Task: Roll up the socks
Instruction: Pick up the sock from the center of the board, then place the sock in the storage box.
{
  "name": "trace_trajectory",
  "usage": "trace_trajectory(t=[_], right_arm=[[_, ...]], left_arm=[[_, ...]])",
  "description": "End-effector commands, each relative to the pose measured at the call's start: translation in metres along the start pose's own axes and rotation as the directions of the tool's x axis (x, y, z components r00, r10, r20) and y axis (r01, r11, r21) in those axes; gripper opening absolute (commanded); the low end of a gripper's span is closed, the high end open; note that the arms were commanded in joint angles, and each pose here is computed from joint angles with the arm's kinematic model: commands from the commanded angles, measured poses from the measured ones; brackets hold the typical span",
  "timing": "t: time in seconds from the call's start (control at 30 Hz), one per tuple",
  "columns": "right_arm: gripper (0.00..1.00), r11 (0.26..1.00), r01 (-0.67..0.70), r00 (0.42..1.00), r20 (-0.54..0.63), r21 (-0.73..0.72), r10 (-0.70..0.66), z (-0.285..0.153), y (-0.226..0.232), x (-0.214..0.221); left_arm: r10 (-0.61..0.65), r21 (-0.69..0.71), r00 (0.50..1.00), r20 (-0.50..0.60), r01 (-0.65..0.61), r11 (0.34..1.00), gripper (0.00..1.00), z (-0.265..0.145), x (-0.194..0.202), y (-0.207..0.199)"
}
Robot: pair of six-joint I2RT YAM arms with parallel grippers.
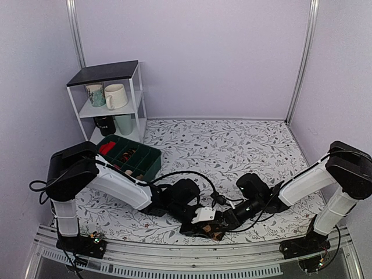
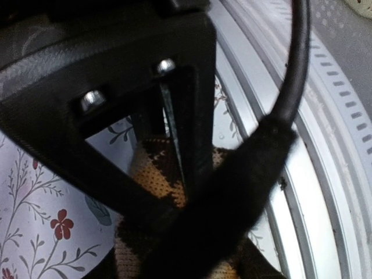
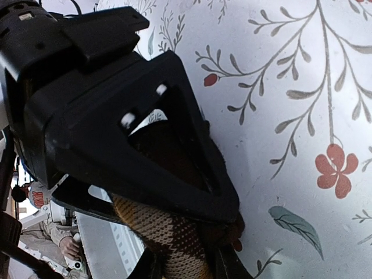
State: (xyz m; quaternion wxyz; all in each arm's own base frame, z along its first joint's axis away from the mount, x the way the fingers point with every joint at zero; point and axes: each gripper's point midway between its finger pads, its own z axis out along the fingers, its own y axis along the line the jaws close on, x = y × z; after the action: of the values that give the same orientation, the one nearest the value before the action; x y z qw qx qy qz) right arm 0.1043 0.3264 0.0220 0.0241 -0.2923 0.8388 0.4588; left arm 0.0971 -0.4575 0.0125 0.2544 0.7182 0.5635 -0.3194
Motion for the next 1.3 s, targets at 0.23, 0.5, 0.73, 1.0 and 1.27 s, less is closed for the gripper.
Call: trace_trajectory(t=[0.23, 0.5, 0.73, 1.0, 1.27], right_arm=[[0.13, 0.963, -0.103, 0.992, -0.044, 0.250, 0.118, -0.005, -0.054, 0.029], [0.56, 0.935, -0.079, 0.996, 0.063, 0.346, 0.061, -0.030, -0.054, 0.002], [0.79, 0.908, -0.064, 0.956, 0.286, 0.414, -0.063, -0.092, -0.031, -0.033], [0.80, 0.901, -0.094, 0.911, 0.401, 0.423, -0.093, -0.127, -0.022, -0.036], [0.80, 0.894, -0.102, 0.901, 0.421, 0.435, -0.102, -0.129, -0.024, -0.045]], left_arm=[[-0.100, 0.025, 0.987, -0.126, 0.104, 0.994, 0.00, 0.014, 0.036, -0.003], [-0.183, -0.064, 0.975, -0.124, 0.176, 0.982, 0.00, 0.006, 0.040, 0.016], [-0.263, -0.144, 0.959, -0.103, 0.247, 0.958, 0.00, -0.007, 0.044, 0.038], [-0.377, -0.342, 0.926, 0.014, 0.359, 0.869, 0.00, -0.069, 0.013, 0.100], [-0.422, -0.573, 0.892, 0.162, 0.433, 0.696, 0.00, -0.160, -0.012, 0.166]])
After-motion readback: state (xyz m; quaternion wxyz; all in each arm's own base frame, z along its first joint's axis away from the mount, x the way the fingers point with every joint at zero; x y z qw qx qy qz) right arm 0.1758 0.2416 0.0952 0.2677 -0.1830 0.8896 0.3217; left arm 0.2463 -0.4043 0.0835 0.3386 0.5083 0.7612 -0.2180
